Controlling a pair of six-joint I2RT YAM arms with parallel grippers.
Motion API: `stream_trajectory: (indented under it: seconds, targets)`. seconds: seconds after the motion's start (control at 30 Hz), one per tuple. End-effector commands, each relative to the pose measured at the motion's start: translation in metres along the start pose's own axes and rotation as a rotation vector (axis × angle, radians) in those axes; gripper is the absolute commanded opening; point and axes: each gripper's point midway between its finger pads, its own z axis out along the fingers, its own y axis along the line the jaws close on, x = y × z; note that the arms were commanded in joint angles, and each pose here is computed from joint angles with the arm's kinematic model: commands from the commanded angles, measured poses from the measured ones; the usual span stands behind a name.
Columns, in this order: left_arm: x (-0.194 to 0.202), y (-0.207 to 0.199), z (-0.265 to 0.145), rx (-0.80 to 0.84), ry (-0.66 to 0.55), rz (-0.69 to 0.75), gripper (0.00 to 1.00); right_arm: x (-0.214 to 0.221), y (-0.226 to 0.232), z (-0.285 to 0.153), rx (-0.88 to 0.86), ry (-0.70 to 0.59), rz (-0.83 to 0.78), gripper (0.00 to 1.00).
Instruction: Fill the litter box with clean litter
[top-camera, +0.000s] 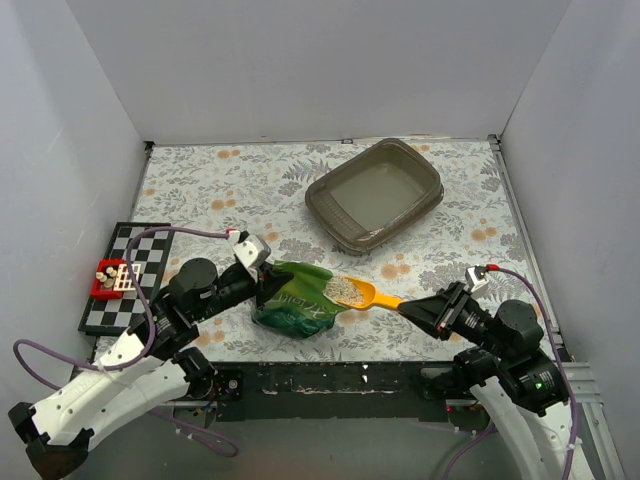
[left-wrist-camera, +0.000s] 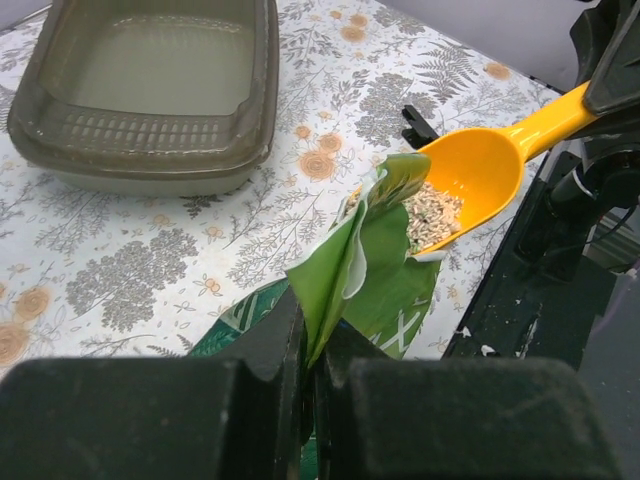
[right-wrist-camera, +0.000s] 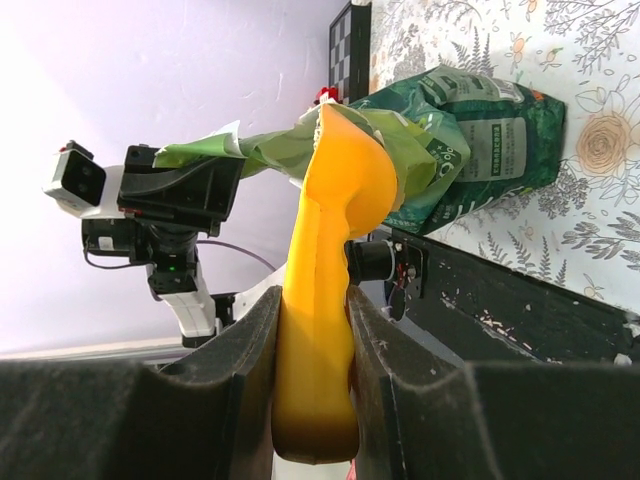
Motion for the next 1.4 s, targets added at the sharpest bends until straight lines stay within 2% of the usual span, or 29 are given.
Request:
stream_trajectory:
  seconds: [0.0,0.23,0.57,0.77,1.03,1.37]
  targets:
    - [-0.06,0.013,-0.021,-0.106,-0.203,0.051,0.0,0.013,0.027,-0.031,-0.164,-0.019,-0.062,0.01]
    - [-0.076,0.041,-0.037,-0.278,-0.274,0.02,0.0,0.015,0.038,-0.029,-0.192,0.01,-0.055,0.01]
    - [-0.092,0.051,-0.046,-0.347,-0.303,0.054,0.0,0.01,0.058,-0.023,-0.235,0.021,-0.056,0.01]
    - [-0.097,0.054,-0.04,-0.358,-0.267,0.102,0.0,-0.001,0.075,-0.014,-0.256,0.004,-0.062,0.01]
    - [-0.098,0.054,-0.034,-0.353,-0.25,0.115,0.0,-0.027,0.098,-0.001,-0.288,-0.088,-0.074,0.01]
    - [-0.076,0.056,-0.039,-0.363,-0.217,0.089,0.0,-0.062,0.117,0.012,-0.403,-0.248,-0.084,0.01]
